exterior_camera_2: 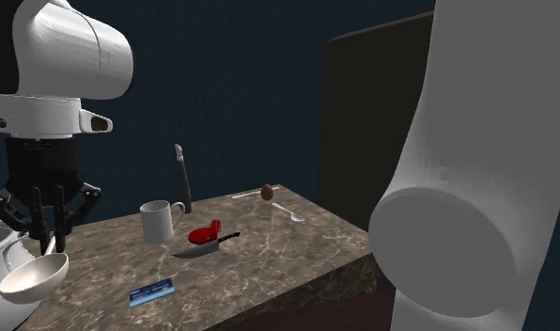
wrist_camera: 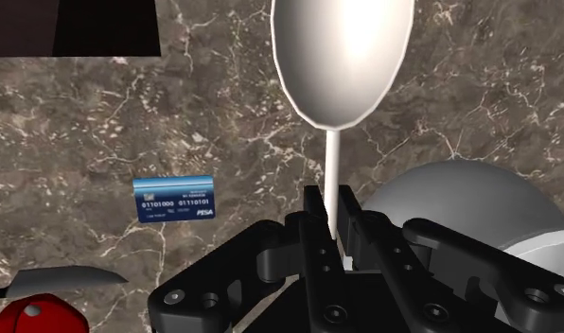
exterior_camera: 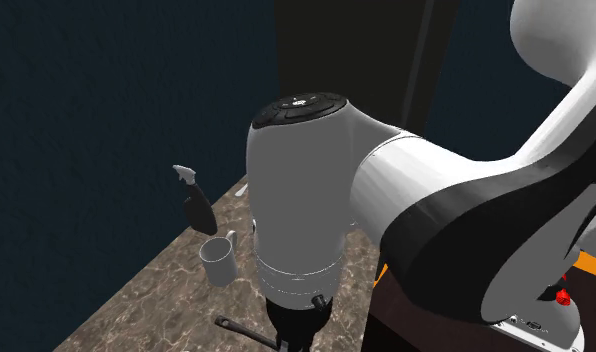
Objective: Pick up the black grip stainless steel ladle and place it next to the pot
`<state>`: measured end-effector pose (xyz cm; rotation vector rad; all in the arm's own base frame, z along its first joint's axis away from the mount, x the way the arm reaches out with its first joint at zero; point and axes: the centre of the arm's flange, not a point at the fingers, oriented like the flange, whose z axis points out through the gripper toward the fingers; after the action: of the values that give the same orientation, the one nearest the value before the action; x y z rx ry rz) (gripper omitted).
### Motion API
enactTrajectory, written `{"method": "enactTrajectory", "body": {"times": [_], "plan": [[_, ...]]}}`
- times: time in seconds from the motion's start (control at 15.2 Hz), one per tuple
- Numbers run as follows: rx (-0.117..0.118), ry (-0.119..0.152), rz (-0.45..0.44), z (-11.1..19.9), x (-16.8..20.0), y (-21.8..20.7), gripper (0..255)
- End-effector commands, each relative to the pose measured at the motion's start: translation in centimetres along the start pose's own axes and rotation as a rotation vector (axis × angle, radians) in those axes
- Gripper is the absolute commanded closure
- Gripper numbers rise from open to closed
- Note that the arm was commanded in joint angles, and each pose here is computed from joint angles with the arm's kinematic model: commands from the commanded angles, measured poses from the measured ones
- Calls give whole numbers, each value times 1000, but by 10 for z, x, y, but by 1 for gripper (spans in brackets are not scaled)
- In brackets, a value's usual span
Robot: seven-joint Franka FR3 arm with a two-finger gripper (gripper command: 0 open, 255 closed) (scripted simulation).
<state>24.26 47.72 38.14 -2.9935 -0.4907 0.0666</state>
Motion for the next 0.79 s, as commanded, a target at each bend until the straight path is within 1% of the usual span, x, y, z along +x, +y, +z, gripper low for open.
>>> {"method": "enactTrajectory", "body": {"times": [0.0,0.73], "plan": [[0,0,0,10,-1,0,255],[0,0,0,68,0,7,255]]}}
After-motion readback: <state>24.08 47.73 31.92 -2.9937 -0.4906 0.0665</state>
